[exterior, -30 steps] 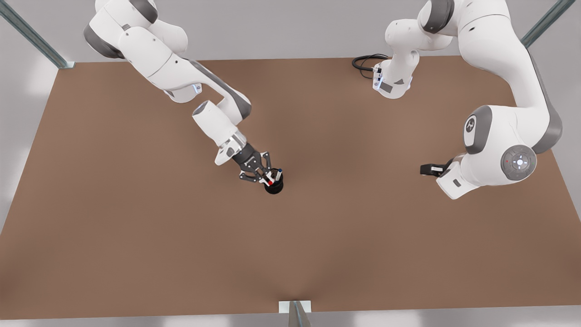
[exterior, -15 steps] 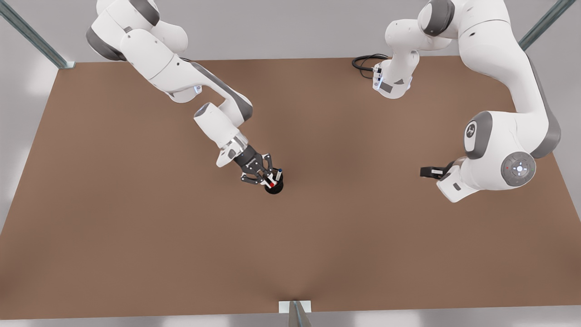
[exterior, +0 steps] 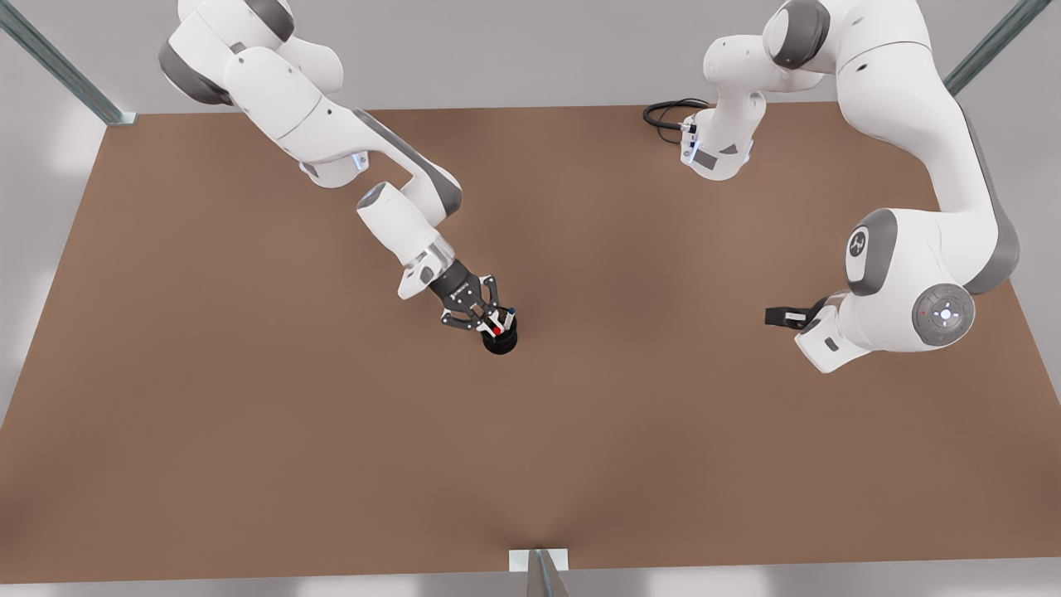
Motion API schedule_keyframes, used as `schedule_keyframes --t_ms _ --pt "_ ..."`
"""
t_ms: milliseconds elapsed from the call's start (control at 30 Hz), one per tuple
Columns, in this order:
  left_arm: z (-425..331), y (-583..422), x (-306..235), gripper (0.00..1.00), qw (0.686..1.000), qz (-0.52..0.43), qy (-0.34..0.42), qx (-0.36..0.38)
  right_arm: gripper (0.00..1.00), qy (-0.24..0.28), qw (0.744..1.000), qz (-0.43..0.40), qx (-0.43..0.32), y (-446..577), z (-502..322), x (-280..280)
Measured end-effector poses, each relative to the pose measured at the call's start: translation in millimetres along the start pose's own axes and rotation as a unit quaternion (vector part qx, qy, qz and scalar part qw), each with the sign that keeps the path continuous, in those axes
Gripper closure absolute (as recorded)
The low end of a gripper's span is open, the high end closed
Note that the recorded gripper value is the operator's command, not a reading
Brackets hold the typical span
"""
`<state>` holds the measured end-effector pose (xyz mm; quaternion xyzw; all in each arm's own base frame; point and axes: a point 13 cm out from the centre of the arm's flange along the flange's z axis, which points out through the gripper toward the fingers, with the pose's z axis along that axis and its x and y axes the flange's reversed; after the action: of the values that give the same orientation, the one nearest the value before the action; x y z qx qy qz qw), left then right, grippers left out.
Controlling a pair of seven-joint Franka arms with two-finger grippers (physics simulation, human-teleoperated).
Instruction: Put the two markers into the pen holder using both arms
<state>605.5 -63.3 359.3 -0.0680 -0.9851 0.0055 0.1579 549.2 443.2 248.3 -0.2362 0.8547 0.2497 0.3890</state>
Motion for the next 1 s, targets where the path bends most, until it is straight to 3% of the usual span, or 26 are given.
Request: schedule_keyframes --t_ms 467,500,533,567,667,700,800,900,1000 --pt "9 0 -5 0.00 1.000 0.000 0.006 0.005 0.75 0.023 1.000 0.014 -0.005 -6 15 30" --pt "10 0 -6 0.00 1.000 0.000 0.006 0.005 0.65 0.027 0.999 0.018 -0.006 -7 18 34" --pt "11 0 -6 0.00 1.000 0.000 0.006 0.005 0.45 0.031 0.999 0.022 -0.006 -10 21 39" --pt "11 0 -7 0.00 1.000 0.000 0.006 0.004 0.04 0.034 0.999 0.025 -0.005 -12 23 43" --pt "11 0 -7 0.00 1.000 0.001 0.004 0.004 0.00 0.029 0.999 0.028 -0.001 -19 22 36" --pt "9 -1 -7 0.00 1.000 0.002 0.002 0.004 0.00 0.012 1.000 0.023 0.005 -24 16 9" --pt "-5 -6 -4 0.00 1.000 0.007 -0.010 0.001 0.00 -0.059 0.996 -0.009 0.071 -77 -73 -174" --pt "-13 -11 -3 0.00 1.000 0.012 -0.018 -0.002 0.00 -0.018 0.986 0.003 0.166 -149 -181 -253" --pt "-18 -11 -4 0.00 1.000 0.013 -0.023 -0.003 0.00 0.075 0.968 0.064 0.231 -240 -242 -273"
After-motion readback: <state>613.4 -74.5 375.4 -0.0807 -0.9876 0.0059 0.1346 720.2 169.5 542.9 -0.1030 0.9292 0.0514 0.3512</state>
